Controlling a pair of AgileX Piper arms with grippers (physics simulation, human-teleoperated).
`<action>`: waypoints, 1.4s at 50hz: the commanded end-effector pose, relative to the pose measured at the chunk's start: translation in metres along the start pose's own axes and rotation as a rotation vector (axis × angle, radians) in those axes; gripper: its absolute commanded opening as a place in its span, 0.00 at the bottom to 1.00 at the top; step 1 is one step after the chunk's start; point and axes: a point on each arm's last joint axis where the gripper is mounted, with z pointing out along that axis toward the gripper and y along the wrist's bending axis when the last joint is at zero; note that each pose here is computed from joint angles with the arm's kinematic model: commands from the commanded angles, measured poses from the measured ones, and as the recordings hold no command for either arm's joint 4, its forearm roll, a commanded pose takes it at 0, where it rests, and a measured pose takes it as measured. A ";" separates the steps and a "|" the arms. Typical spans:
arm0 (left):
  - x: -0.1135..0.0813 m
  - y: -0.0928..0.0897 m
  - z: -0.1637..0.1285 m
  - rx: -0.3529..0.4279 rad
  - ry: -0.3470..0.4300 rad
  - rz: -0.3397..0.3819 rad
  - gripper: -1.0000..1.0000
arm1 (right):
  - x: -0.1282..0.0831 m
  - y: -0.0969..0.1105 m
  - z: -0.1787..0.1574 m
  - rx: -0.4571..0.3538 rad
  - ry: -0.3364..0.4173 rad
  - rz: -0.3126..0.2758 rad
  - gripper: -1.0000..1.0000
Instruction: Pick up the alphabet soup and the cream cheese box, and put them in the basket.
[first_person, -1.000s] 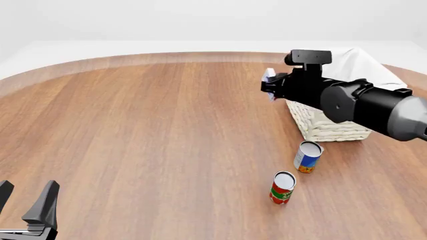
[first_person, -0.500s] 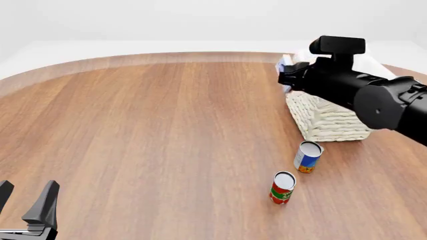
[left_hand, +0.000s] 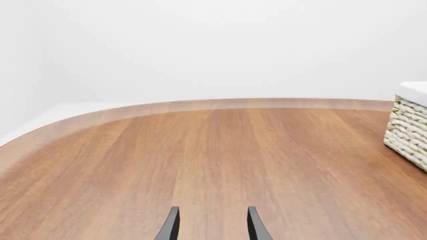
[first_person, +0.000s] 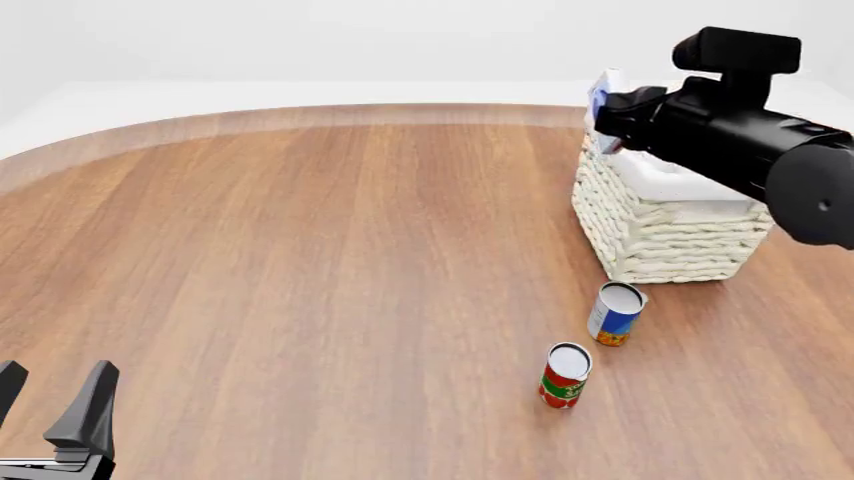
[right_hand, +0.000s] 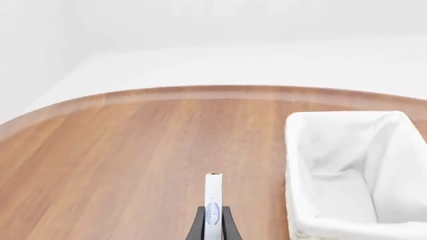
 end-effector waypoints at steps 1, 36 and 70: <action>0.000 0.000 0.000 0.000 0.000 0.000 1.00 | -0.022 -0.009 0.000 0.032 -0.053 0.000 0.00; 0.000 0.000 0.000 0.000 0.000 0.000 1.00 | -0.062 -0.058 0.047 0.177 -0.096 -0.068 0.00; 0.000 0.000 0.000 0.000 0.000 0.000 1.00 | -0.054 -0.112 0.098 0.282 -0.037 -0.093 0.00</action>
